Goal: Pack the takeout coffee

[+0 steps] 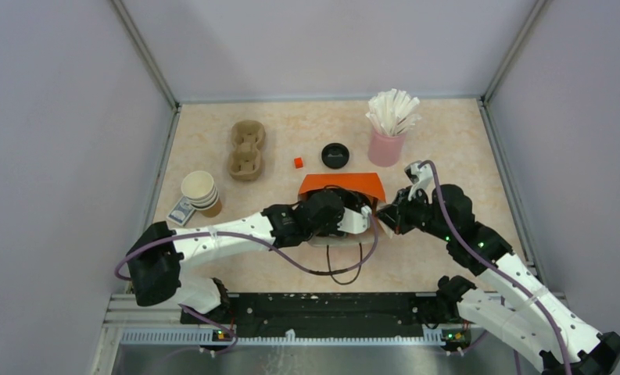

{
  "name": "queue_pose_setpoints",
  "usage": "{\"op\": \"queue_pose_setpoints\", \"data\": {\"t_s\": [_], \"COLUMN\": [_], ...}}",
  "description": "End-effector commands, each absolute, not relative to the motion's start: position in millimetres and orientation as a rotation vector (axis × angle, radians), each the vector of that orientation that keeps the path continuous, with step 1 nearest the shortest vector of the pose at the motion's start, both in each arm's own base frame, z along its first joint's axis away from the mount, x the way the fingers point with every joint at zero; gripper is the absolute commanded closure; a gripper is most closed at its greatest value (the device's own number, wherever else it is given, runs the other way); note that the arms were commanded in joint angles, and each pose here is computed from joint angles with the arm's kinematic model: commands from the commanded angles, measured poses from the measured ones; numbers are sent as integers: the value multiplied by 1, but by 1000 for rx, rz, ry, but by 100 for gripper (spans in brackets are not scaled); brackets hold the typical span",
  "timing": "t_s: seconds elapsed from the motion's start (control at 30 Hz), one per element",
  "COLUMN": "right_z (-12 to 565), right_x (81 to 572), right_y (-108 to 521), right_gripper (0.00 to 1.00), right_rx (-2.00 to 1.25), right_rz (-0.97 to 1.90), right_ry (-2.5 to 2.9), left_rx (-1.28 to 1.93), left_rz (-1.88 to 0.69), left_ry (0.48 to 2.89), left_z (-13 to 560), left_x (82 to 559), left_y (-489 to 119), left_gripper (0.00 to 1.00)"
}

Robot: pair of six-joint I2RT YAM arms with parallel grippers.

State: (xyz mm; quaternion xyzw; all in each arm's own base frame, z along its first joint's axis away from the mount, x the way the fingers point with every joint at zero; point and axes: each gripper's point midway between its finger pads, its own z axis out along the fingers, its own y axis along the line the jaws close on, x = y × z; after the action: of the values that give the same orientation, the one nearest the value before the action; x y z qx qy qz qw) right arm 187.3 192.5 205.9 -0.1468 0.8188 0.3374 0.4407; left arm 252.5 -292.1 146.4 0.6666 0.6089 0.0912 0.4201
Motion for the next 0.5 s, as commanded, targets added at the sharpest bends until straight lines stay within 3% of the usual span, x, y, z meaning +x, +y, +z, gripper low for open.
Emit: {"op": "queue_pose_setpoints", "data": {"t_s": [0.0,0.47], "right_z": [235,235], "right_x": [186,188], "right_y": [202,202], "right_gripper": [100,100], "right_rx": [-373,-383], "right_rz": [911,898], "right_ry": [1949,1953], "left_rx": [1659,1692], "left_rz": [170,140], "left_ry": [1525,1536], "left_z": [161,161], "left_x": [251,240], "left_y": [-301,-303], "left_gripper": [36,23]}}
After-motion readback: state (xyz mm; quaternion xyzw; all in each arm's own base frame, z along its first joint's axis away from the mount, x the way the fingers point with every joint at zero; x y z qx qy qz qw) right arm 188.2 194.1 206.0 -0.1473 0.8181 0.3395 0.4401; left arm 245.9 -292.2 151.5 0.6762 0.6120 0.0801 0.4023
